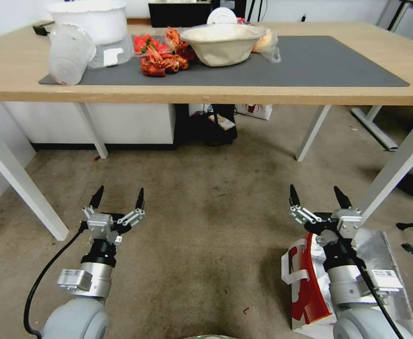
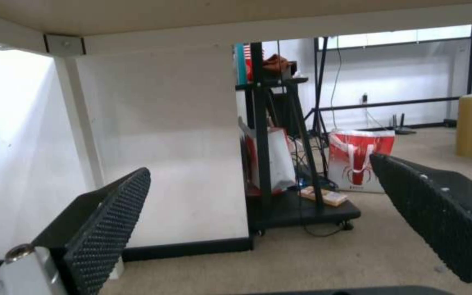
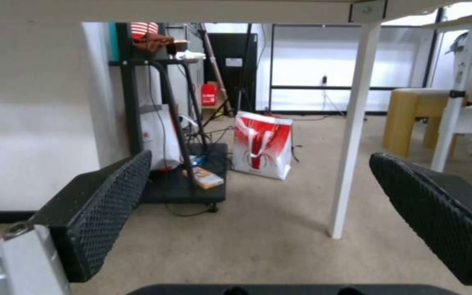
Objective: Pick up the food delivery bag from the floor and place it on the table.
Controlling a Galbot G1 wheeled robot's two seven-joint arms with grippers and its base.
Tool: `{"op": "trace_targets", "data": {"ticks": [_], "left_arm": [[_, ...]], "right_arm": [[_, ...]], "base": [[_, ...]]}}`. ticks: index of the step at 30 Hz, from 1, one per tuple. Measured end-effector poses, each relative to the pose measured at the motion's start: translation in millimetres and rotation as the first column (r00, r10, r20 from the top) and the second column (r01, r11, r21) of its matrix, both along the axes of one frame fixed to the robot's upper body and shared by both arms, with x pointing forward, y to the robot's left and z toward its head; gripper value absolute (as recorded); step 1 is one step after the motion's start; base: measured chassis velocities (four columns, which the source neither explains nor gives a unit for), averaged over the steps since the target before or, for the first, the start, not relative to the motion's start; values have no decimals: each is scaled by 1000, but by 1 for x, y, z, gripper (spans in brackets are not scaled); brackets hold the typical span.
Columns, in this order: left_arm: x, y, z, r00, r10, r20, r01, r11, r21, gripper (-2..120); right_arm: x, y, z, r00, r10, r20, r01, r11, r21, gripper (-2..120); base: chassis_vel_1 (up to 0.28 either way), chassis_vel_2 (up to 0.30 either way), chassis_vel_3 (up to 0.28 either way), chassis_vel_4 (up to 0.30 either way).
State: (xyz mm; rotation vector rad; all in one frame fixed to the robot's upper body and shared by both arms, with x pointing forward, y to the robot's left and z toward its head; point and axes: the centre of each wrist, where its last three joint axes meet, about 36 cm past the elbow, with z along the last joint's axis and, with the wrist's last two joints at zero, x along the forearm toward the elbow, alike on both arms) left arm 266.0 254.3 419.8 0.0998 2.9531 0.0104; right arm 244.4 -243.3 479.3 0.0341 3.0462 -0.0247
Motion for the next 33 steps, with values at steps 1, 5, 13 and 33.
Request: {"op": "trace_targets", "data": {"ticks": [1, 5, 13, 33], "left_arm": [[0, 0, -1, 1000, -2, -4, 2, 1000, 1, 100], [0, 2, -7, 1000, -9, -21, 9, 1000, 9, 100], [4, 1, -8, 1000, -8, -28, 8, 1000, 16, 100], [8, 6, -22, 997, 37, -63, -35, 999, 31, 100]], "right_arm": [[1, -4, 0, 1000, -5, -5, 5, 1000, -10, 100], [2, -15, -4, 1000, -24, -15, 24, 999, -31, 100], [7, -41, -16, 997, -79, -25, 77, 993, -91, 100], [-4, -124, -63, 969, -230, -87, 211, 959, -188, 100]], "base": [[0, 0, 0, 0], [0, 0, 0, 0], [0, 0, 0, 0], [0, 0, 0, 0]]}}
